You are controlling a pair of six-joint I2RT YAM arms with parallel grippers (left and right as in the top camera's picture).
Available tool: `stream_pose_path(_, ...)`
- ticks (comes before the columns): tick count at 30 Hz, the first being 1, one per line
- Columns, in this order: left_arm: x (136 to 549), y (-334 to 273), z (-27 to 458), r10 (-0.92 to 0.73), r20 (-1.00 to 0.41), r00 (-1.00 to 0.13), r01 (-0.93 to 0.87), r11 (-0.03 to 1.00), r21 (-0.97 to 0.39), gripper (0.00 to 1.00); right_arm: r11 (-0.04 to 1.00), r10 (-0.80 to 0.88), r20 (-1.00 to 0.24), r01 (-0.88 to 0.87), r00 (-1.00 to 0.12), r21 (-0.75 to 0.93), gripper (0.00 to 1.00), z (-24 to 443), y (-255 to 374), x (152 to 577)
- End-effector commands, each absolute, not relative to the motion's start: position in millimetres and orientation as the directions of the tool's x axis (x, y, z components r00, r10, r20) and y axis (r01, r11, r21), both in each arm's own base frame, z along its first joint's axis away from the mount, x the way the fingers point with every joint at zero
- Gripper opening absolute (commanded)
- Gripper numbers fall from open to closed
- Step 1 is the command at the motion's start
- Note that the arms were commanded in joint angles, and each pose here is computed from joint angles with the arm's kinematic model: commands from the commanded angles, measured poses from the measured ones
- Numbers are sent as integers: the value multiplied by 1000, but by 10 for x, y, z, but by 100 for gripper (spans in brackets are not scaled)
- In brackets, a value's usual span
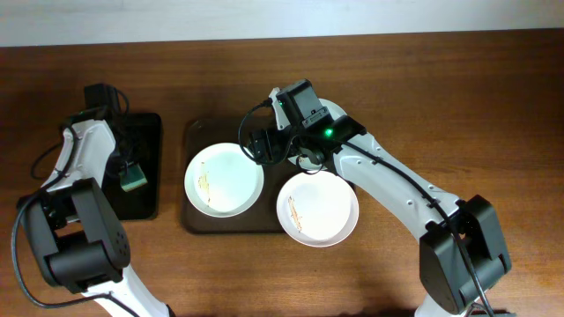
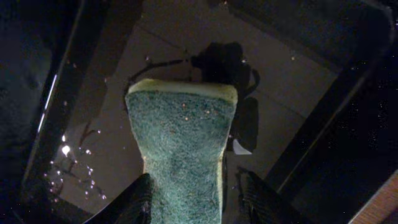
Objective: Clean dirty plates on tray and stack at the side
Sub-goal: 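Grasp the green sponge with the left gripper and lift it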
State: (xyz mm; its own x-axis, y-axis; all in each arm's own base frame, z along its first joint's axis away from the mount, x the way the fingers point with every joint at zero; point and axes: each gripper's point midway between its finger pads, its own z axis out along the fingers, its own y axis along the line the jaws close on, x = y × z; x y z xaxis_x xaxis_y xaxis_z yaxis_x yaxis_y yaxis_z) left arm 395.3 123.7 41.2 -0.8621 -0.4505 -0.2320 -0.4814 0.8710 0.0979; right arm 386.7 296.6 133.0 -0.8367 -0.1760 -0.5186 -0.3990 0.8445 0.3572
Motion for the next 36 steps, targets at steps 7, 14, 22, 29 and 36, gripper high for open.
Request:
stream_pose_path(7,3869,1219,193,-467,-214,-858,-495,863,101,46,865,-174,-510,-379,-843,330,98,1290,2938,3884)
stream_pose_path(14,3865,1217,132,-467,-220,-856,-496,863,99,41,871,-171,-514,-373,-840,319,98,1288,2918,3903)
stream_pose_path(22,3810,1241,48,-467,-210,-859,-497,859,123,7,880,-169,-519,-365,-838,303,98,1282,2889,3923)
stream_pose_path(29,3809,1287,123,-459,-217,-862,-494,856,152,1,882,-169,-517,-363,-839,301,99,1276,2884,3921)
stream_pose_path(36,4156,934,878,-366,-292,-884,-367,929,-55,1,913,-125,-448,-279,-885,297,92,956,2842,3939)
